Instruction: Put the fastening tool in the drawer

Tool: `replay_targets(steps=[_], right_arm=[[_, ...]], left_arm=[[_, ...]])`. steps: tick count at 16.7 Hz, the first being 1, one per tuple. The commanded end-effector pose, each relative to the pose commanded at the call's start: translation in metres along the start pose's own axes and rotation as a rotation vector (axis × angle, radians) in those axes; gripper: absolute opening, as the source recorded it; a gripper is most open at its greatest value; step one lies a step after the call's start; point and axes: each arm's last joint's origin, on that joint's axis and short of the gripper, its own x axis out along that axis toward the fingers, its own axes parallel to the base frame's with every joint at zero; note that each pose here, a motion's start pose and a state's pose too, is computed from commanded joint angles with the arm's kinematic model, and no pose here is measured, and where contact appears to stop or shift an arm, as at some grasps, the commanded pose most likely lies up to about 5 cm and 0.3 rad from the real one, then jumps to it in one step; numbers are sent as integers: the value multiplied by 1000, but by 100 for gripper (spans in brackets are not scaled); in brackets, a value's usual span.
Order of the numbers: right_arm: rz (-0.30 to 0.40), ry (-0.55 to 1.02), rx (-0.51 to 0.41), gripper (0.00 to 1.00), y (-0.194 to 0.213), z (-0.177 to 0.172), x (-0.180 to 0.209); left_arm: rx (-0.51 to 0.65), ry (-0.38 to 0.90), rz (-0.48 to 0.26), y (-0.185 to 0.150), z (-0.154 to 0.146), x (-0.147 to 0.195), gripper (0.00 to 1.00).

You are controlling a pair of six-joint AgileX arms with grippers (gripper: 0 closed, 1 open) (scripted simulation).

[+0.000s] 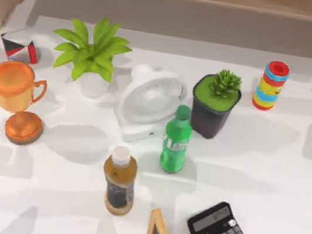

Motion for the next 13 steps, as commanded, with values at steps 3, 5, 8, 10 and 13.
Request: replay_targets(steps=[3, 5, 8, 10, 13], right_arm=[[7, 5, 6, 0, 2, -2, 2], [4, 8, 3, 0, 1, -3, 14], [-14, 9, -5, 0, -4, -4, 33], [-19, 4, -4, 0, -5, -4, 47], [1, 4, 3, 0, -1, -1, 61]], left_arm=[[0, 0, 0, 0, 0, 0, 100], [0, 0, 0, 0, 0, 0, 100], [0, 0, 0, 0, 0, 0, 100], [0, 0, 0, 0, 0, 0, 100], [0, 0, 0, 0, 0, 0, 100]])
